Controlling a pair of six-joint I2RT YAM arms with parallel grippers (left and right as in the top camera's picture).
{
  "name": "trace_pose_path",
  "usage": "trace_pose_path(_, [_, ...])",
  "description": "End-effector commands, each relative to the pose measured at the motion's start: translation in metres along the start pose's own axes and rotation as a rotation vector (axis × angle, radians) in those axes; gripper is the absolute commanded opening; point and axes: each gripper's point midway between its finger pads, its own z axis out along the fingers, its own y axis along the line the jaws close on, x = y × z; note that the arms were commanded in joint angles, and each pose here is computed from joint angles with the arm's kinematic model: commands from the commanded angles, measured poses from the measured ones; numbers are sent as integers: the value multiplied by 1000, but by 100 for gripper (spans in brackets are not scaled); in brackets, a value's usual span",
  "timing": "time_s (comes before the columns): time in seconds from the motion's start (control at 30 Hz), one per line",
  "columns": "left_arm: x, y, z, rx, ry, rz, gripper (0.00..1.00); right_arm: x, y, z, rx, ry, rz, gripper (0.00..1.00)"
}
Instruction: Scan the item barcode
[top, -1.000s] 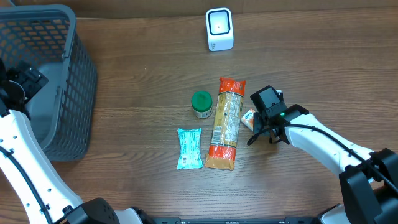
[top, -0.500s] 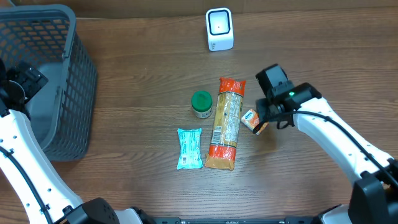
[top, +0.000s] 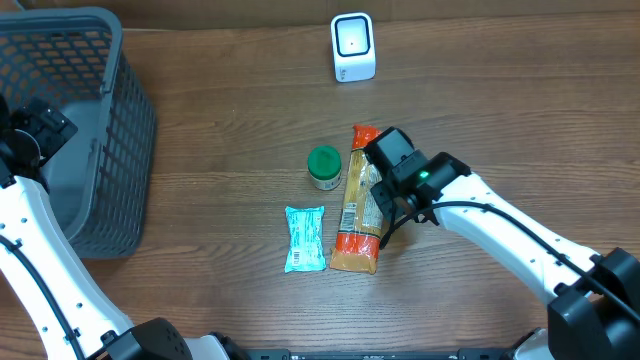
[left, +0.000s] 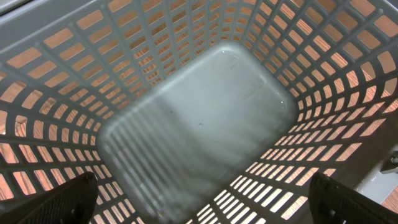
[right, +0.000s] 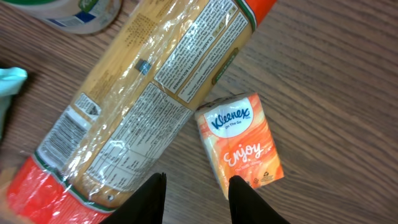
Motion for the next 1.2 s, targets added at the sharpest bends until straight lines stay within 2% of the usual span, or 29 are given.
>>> trace_pose_path(0.0, [-7, 0, -4, -3, -21, -15, 100, 4, -13, 11, 96, 20, -14, 36])
trace_pose_path(0.47, [-7, 0, -4, -2, -21, -15, 100, 12, -10, 41, 104, 81, -23, 34])
trace_pose_path(1.17, [-7, 0, -4, -3, -21, -15, 100, 26, -19, 57, 161, 76, -32, 34])
